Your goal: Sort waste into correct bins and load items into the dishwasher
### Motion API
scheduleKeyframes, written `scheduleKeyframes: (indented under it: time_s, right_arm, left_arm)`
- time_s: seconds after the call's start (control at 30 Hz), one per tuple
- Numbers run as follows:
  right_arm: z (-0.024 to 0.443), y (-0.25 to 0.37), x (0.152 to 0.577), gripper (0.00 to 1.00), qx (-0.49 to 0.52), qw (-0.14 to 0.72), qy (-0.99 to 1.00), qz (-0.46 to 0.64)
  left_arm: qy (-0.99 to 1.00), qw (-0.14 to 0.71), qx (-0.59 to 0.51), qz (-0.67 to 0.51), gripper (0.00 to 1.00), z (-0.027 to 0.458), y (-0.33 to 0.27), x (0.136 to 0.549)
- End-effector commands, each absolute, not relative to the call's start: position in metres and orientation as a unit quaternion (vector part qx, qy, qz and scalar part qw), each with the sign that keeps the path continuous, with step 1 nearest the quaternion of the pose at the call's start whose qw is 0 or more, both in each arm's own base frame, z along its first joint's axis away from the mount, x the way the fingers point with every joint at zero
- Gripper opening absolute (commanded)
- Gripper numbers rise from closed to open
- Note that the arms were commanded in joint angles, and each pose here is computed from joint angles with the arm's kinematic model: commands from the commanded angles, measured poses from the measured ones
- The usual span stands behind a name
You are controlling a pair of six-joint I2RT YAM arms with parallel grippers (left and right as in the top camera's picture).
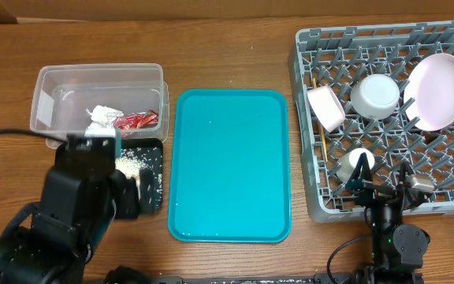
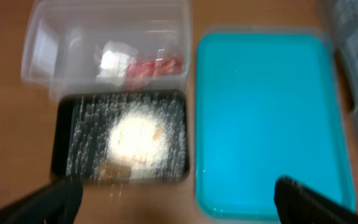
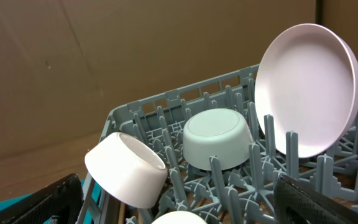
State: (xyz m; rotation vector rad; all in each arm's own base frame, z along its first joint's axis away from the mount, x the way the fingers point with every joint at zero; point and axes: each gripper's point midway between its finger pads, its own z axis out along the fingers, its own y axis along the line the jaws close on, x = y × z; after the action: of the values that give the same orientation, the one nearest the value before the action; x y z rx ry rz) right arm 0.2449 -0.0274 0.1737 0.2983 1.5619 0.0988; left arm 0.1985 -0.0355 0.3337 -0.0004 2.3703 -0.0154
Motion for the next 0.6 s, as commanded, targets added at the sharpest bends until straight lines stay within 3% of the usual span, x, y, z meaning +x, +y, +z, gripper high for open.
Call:
scheduleKeyframes:
  time_s: [0.0, 0.17, 0.57]
  right_arm:
    - [0.172, -0.029, 0.245, 1.00, 0.136, 0.701, 0.699, 0.042]
    - [0.172, -0.029, 0.245, 1.00, 0.137, 0.701, 0.699, 0.042]
    - [0.172, -0.029, 0.245, 1.00, 0.136, 0.701, 0.699, 0.042]
  left_arm:
    - [0.898, 0.433, 0.082, 0.010, 1.00, 0.345, -0.041, 0.215]
    - [0.842, 0.518, 0.145, -0.046, 1.00, 0.346, -0.059, 0.240]
    - [0.778, 0.620, 0.063, -0.081, 1.00, 0.260, -0.038, 0.248]
